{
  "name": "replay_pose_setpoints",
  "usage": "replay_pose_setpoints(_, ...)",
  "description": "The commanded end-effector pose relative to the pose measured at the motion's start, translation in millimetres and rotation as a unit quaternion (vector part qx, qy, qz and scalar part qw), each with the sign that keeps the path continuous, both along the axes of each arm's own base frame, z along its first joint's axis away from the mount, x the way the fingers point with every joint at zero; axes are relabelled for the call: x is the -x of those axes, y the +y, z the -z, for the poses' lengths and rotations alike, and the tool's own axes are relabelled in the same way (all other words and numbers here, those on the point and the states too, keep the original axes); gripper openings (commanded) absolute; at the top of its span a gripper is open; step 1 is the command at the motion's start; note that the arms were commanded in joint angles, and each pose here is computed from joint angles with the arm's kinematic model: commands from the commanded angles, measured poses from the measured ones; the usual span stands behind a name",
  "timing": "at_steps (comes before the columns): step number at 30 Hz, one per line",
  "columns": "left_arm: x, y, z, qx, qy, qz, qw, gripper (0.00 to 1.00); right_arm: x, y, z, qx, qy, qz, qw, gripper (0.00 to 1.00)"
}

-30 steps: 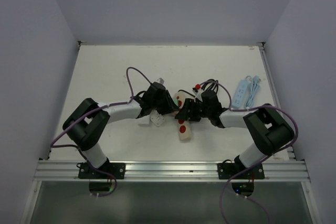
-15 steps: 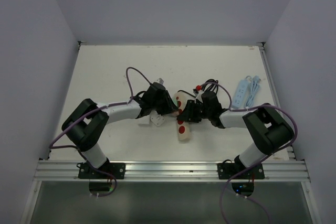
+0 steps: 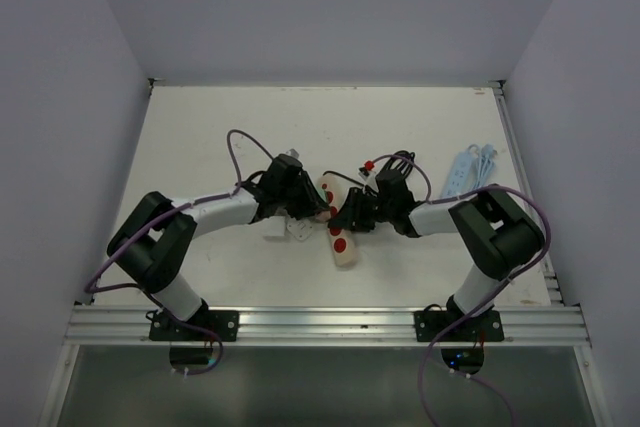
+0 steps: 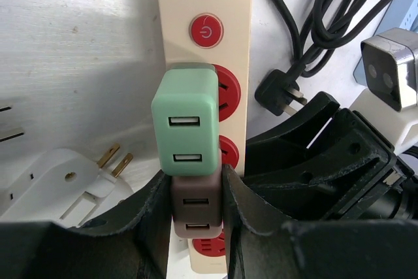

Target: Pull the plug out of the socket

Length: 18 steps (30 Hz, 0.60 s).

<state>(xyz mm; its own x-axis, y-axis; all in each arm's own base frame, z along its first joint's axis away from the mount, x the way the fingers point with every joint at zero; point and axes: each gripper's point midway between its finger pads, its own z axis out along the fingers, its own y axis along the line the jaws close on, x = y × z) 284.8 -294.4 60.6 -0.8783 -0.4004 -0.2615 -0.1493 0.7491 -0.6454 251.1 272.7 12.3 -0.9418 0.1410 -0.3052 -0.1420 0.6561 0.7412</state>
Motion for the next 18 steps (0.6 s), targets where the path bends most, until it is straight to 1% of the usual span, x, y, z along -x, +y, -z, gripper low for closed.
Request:
replay_pose_setpoints(1,-24.3,-2.2,-68.8,0.075,-0.075,-0.002,0.994,0.0,59.4,-90.6,99.5,0.226,0.14,0.057,0.962,0.0)
replay_pose_setpoints(4,-30.1,1.9,-74.6,0.074,-0.079,-0.005,0.994,0.0,60.0,-97.1,103.1,0.245,0.147,0.069,0.956,0.0)
replay_pose_setpoints(5,-27.2,5.5,-69.7,0.064,-0.067,-0.006,0.996,0.0,59.2,-98.3,103.5,0.248,0.147,0.073,0.955,0.0)
replay_pose_setpoints(8,-32.3,10.6,-70.8,0.057,-0.071,-0.02,0.996,0.0,59.5,-104.3,104.7,0.264,0.148,0.085,0.949,0.0)
replay_pose_setpoints(12,-28.9,10.2,-65.9,0.058,-0.07,-0.033,0.995,0.0,57.9,-110.2,104.0,0.273,0.146,0.105,0.945,0.0)
replay_pose_setpoints(14,-25.0,2.9,-64.2,0.047,-0.078,-0.039,0.995,0.0,55.3,-110.4,102.4,0.274,0.141,0.111,0.945,0.0)
replay_pose_setpoints(18,-15.3,-28.8,-73.1,0.075,-0.088,-0.023,0.993,0.0,57.4,-111.5,103.1,0.275,0.144,0.112,0.944,0.0)
